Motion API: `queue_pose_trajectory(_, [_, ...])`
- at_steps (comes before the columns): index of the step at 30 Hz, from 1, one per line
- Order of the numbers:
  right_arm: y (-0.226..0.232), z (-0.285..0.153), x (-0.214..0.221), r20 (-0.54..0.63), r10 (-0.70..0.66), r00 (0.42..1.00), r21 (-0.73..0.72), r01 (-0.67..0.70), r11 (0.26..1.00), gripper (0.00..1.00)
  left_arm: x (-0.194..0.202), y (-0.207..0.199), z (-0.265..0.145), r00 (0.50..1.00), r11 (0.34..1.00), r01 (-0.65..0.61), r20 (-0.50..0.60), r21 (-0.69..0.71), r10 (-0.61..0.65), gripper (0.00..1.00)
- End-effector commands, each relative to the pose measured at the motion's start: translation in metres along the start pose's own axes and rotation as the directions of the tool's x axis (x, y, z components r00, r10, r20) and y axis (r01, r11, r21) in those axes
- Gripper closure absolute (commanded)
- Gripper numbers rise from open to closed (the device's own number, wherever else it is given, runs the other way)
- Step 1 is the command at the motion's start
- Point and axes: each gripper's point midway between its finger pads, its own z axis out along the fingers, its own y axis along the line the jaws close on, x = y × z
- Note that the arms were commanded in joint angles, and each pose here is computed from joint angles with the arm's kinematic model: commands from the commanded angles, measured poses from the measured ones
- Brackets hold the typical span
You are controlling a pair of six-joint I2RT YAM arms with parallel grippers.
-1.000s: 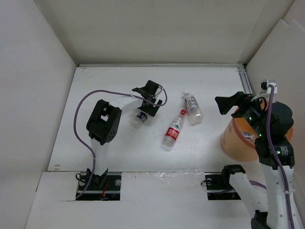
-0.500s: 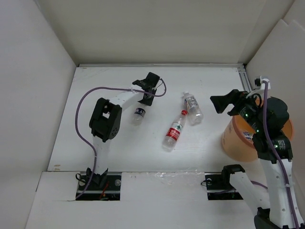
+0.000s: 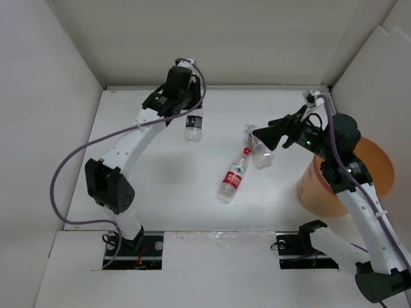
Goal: Put the plastic bottles in the bin
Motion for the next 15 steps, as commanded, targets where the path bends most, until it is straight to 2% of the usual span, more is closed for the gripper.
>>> queue_pose_trajectory(1, [0.048, 0.021, -0.011, 0.05, -0.041, 0.998, -0.246, 0.052, 0.968, 0.01, -0.075, -0.047, -0.086, 0.956, 0.954, 0.094, 0.24, 0.285, -0.166, 1.0])
queue_pose_trajectory(2, [0.054, 0.027, -0.008, 0.047, -0.042, 0.998, -0.267, 0.054, 0.962, 0.0, -0.091, -0.068, -0.119, 0.935, 0.921, 0.052, 0.305, 0.385, -0.18, 1.0])
queue_pose_trajectory(3, [0.071, 0.032, -0.004, 0.046, -0.051, 0.998, -0.328, 0.063, 0.943, 0.0, -0.092, -0.075, -0.129, 0.927, 0.91, 0.048, 0.321, 0.412, -0.195, 1.0])
queue_pose_trajectory(6, [0.094, 0.058, 0.002, 0.039, -0.049, 0.998, -0.365, 0.06, 0.929, 0.0, -0.108, -0.098, -0.179, 0.892, 0.838, -0.005, 0.382, 0.545, -0.243, 1.0])
queue_pose_trajectory(9, [0.102, 0.085, 0.002, 0.05, -0.052, 0.997, -0.339, 0.066, 0.939, 0.0, -0.111, -0.105, -0.206, 0.874, 0.787, -0.019, 0.392, 0.617, -0.287, 1.0])
queue_pose_trajectory(12, [0.12, 0.104, 0.002, 0.059, -0.058, 0.997, -0.371, 0.076, 0.925, 0.0, -0.108, -0.111, -0.226, 0.868, 0.737, -0.044, 0.392, 0.674, -0.306, 1.0])
queue_pose_trajectory(15, [0.128, 0.12, -0.003, 0.072, -0.035, 0.997, -0.384, 0.061, 0.922, 0.0, -0.102, -0.114, -0.234, 0.871, 0.707, -0.044, 0.374, 0.706, -0.319, 1.0])
